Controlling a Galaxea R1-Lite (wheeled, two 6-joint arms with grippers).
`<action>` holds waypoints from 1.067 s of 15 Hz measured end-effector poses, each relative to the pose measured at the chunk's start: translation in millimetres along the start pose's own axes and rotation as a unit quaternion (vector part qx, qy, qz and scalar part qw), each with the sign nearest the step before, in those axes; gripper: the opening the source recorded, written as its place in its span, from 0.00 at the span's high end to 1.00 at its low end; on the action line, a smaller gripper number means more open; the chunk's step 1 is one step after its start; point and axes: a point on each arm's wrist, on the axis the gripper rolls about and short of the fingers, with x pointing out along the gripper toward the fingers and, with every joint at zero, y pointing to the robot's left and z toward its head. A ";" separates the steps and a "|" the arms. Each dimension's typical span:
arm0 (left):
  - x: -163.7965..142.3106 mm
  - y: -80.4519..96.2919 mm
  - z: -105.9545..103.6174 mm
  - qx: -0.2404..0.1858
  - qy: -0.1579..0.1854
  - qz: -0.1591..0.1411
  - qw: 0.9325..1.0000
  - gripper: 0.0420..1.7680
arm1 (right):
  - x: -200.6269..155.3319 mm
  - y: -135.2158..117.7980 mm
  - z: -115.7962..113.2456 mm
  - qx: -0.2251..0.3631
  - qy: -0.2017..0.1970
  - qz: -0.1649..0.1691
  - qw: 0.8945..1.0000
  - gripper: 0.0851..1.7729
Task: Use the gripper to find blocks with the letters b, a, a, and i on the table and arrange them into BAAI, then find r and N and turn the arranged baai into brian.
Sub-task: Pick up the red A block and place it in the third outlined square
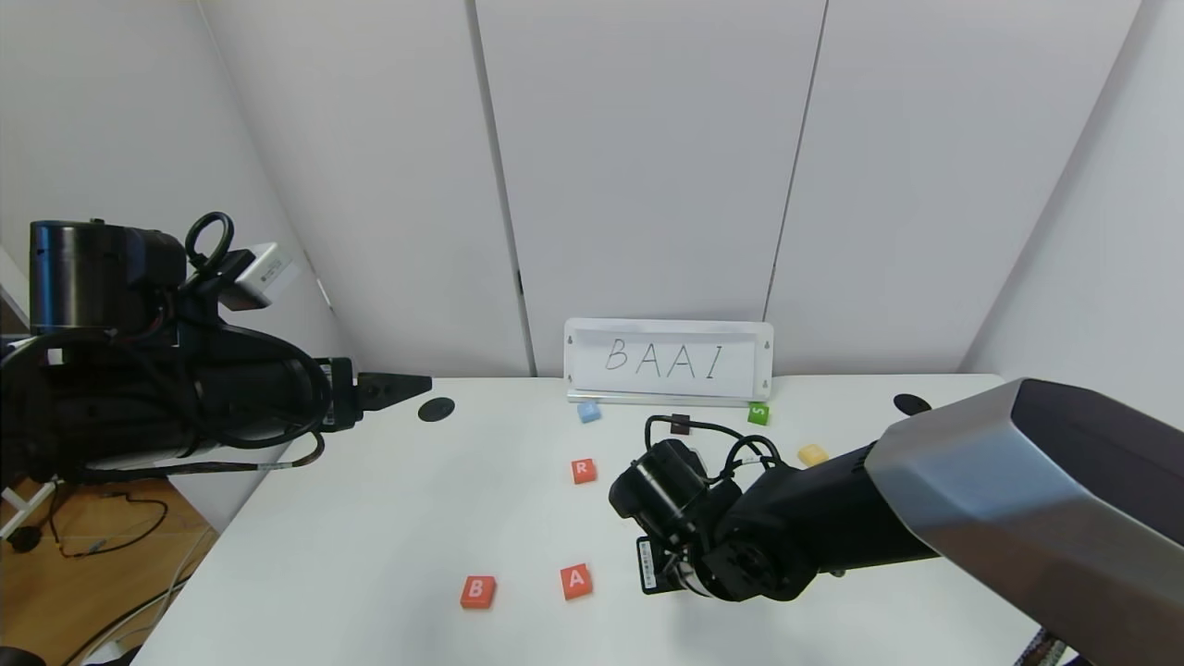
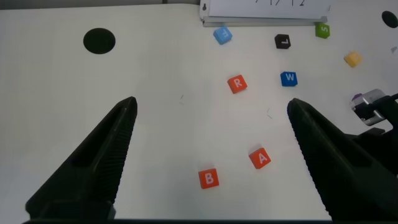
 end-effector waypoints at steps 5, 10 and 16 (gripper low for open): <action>0.0 -0.1 0.0 0.000 0.000 0.000 1.000 0.03 | 6.4 0.7 -1.6 0.002 0.007 -0.005 1.000 0.73; 1.0 0.4 -0.4 0.000 0.001 0.000 1.000 0.03 | 12.1 -0.5 -1.6 0.009 0.011 -0.010 1.000 0.73; 1.1 0.3 -0.4 0.000 0.002 0.000 1.000 0.03 | 11.2 3.2 -1.8 0.013 0.012 -0.008 1.000 0.73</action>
